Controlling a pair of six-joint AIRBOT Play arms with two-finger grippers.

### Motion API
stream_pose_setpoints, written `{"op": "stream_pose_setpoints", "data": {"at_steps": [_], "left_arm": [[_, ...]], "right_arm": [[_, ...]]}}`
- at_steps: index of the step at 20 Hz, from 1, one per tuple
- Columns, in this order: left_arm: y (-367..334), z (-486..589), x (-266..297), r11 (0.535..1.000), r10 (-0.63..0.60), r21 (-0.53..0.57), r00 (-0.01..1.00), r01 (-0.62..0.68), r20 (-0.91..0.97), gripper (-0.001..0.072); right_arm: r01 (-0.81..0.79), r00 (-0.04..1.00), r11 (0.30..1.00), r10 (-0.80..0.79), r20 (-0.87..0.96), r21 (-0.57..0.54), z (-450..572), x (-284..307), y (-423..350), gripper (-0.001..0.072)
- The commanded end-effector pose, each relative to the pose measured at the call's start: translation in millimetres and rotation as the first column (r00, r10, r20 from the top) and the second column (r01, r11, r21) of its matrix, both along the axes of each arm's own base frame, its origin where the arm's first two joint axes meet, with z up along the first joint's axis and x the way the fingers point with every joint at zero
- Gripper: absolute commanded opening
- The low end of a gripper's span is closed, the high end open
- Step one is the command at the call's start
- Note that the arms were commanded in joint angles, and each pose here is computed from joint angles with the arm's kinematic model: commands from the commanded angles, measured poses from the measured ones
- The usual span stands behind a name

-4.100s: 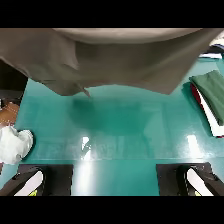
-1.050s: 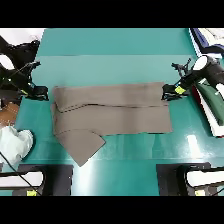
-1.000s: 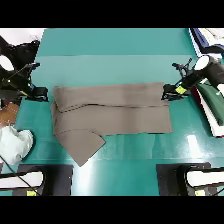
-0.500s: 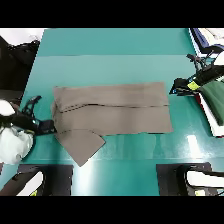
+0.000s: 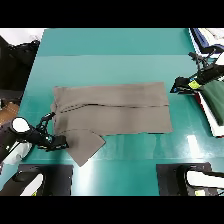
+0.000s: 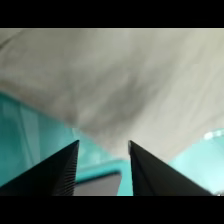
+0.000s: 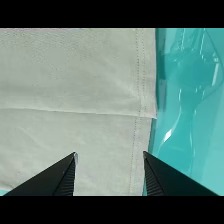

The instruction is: Fold the shirts.

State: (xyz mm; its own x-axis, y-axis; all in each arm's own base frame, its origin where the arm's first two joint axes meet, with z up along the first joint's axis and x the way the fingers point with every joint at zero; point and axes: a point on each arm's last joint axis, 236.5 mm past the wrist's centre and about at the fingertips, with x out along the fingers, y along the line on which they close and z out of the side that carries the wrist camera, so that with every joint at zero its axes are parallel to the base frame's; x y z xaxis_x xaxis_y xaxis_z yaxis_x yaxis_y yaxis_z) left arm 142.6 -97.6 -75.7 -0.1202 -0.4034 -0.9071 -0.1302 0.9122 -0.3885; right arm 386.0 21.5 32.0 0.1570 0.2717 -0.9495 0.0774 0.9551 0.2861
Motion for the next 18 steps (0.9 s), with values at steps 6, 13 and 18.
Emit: {"op": "stream_pose_setpoints", "data": {"at_steps": [6, 13, 18], "left_arm": [[-20.2, -11.8, -21.3, 0.997, 0.041, -0.069, 0.997, -0.046, -0.072, 0.039], [-22.9, -11.6, 11.8, 0.988, 0.134, -0.08, 0.991, -0.131, 0.03, 0.0138], [-24.8, 21.7, 48.4, 0.991, 0.101, -0.1, 0.983, -0.086, 0.156, 0.0031]], "right_arm": [[-0.005, 1.0, 1.0, 0.005, 0.011, -0.003, 0.4, 2.0, -0.7, 0.0488], [-0.023, 1.0, 1.0, 0.023, -0.014, -0.003, -0.4, -4.9, -0.2, 0.0488], [-0.069, 0.992, 0.998, 0.07, -0.106, 0.012, -7.0, -31.1, 3.4, 0.0487]]}}
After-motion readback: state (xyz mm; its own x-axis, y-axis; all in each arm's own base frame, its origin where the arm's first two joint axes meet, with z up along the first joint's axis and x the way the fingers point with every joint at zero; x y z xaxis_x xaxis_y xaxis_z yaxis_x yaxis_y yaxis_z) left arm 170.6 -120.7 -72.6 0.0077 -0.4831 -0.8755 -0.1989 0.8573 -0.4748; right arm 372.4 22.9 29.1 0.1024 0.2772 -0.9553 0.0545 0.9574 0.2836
